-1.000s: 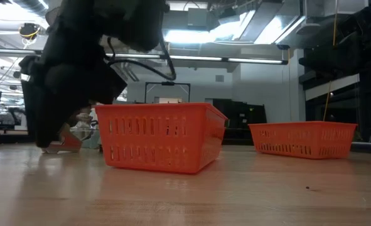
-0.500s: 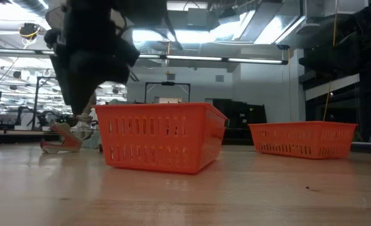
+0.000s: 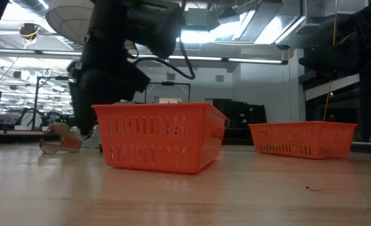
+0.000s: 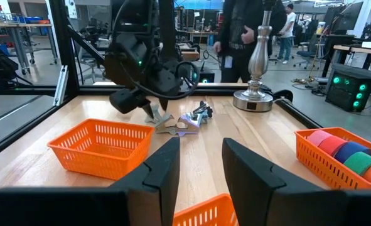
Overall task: Pick and place Stapler, Stapler remover, tape
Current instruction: Put the gray staple remover into the bottom orange bin
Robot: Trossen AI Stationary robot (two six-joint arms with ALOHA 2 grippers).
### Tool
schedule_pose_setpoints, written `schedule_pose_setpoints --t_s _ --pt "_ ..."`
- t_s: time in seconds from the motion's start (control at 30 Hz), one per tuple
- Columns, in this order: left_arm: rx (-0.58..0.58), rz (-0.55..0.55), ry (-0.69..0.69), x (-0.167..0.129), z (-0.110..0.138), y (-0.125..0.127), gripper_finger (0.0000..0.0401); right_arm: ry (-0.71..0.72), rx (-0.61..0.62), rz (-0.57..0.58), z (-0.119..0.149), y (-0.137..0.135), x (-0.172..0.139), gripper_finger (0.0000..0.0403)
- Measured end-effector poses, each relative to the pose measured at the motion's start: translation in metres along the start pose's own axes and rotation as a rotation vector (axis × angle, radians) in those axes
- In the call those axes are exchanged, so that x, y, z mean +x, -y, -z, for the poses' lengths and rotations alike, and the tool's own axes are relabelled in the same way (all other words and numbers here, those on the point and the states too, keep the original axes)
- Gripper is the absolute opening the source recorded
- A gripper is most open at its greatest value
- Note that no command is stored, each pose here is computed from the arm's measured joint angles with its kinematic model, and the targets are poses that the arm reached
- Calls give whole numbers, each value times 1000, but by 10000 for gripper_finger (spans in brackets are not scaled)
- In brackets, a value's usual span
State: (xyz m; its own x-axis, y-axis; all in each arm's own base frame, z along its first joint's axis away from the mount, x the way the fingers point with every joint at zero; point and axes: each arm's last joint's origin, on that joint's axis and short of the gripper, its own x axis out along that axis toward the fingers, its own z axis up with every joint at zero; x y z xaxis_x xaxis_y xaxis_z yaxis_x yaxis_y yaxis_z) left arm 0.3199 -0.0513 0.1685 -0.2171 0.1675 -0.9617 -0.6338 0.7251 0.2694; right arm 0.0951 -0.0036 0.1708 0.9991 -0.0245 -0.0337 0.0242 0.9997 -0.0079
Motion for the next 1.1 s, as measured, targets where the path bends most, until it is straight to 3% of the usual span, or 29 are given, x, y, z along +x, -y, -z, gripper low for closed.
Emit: schedule_pose_setpoints --t_s 0.1,0.4,0.87,1.1 --pt "17 57 1 1 -7 1 184 0 0 0 0 0 0 124" --pt "-23 88 -79 4 -16 -9 184 0 0 0 0 0 0 124" --pt "39 84 -184 30 -3 -14 182 0 0 0 0 0 0 124" --pt "55 104 -188 29 0 -11 108 0 0 0 0 0 0 124"
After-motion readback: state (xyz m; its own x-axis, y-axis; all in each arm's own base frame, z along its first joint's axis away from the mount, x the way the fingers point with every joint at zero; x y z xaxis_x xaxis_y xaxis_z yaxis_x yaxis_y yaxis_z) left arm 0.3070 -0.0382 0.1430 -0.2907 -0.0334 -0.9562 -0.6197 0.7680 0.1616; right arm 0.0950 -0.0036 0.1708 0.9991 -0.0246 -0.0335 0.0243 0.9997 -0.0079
